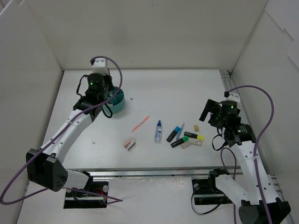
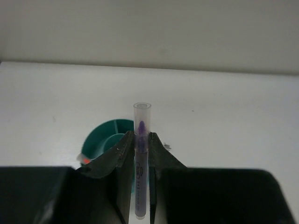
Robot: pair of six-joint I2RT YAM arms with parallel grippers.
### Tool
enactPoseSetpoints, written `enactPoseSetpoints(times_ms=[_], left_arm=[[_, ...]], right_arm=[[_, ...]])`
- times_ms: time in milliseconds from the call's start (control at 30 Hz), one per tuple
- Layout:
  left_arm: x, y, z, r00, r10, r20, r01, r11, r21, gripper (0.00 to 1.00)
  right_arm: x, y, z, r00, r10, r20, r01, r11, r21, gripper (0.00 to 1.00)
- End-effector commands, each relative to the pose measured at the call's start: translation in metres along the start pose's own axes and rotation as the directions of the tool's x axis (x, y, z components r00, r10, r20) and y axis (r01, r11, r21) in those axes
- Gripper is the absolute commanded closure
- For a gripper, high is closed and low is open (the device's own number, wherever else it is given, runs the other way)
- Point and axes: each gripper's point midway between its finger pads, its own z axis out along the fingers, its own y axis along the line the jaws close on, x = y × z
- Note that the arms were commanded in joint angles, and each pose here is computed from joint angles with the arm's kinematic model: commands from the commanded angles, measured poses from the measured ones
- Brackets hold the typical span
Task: Sort the stationery into containers
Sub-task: Pick up the pen from the center of the board, then place the pen in the storage box.
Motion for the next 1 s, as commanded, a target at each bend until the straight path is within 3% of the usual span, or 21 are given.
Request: enactPoseSetpoints(times_ms=[0, 167, 433, 633, 967], left_arm=[[-0.025, 0.05, -0.001, 0.961, -0.183, 0.206, 0.215, 0.966, -0.144, 1.0], [-0.003, 0.104, -0.002, 0.932, -0.215, 0.291, 0.304, 0.901, -0.308, 1.0], [0.028, 0.115, 0.028, 0.916, -0.283, 0.285, 0.375, 0.858, -0.351, 1.0], [0.047, 0.131, 0.033, 0.888, -0.304, 0.344, 0.431, 0.812, -0.394, 1.0], [0.08, 0.137, 0.053, 0.893, -0.286, 0.346, 0.424, 0.792, -0.439, 1.0]], right_arm=[[-0.013, 0.015, 0.002, 0.999, -0.015, 0.039, 0.017, 0.998, -0.068, 0.02], [-0.012, 0.017, 0.002, 0.999, -0.027, 0.047, 0.031, 0.996, -0.086, 0.02], [-0.015, 0.021, 0.001, 0.997, -0.038, 0.068, 0.046, 0.992, -0.117, 0.02], [-0.016, 0.022, -0.001, 0.996, -0.041, 0.081, 0.051, 0.991, -0.124, 0.02], [-0.016, 0.024, -0.003, 0.994, -0.048, 0.1, 0.063, 0.987, -0.147, 0.02]])
